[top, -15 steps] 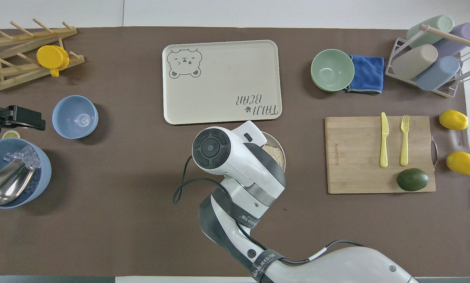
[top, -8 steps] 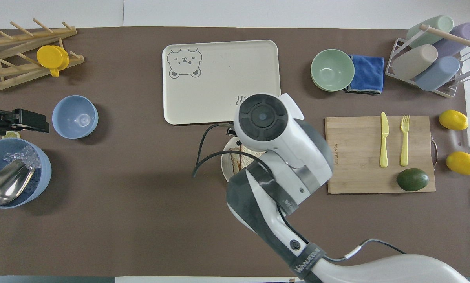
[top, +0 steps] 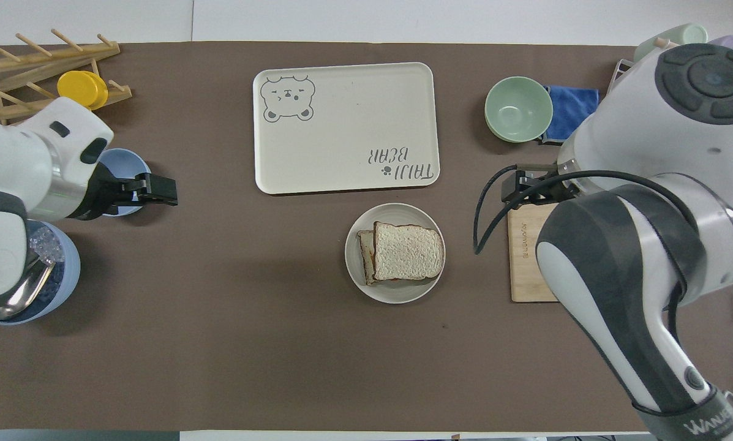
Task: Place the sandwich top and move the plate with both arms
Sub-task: 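Reach the left gripper to the plate rim while the right gripper retracts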
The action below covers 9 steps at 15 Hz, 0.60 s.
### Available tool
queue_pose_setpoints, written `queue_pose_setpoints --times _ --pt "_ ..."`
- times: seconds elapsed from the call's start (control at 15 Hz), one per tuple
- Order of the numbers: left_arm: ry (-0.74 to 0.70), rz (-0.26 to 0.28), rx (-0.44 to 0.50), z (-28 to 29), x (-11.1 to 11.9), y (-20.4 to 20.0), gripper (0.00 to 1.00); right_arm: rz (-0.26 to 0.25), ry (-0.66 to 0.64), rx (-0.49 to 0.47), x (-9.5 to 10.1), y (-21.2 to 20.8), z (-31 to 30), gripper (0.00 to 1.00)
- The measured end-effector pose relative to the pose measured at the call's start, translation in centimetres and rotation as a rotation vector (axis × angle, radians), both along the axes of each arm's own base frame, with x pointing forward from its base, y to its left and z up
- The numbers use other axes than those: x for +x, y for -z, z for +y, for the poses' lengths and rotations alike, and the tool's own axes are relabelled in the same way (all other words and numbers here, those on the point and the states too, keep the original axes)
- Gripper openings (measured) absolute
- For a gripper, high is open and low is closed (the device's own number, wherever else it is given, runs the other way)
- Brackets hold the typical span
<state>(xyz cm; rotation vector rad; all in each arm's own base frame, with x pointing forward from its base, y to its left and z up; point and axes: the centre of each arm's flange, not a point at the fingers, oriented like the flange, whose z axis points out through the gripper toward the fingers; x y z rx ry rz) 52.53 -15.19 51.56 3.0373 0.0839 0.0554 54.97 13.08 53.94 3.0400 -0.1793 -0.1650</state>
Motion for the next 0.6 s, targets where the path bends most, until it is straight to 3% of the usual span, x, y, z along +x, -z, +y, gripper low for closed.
queue_pose_setpoints --times 0.33,0.6 --pt "-0.016 0.022 -0.073 -9.7 -1.6 8.7 1.0 0.065 -0.066 0.005 -2.0 -3.3 -7.6 1.0" --pt "-0.007 0.018 -0.114 -14.1 -2.5 15.7 1.0 0.055 -0.059 0.046 -2.5 -4.4 -10.0 1.0"
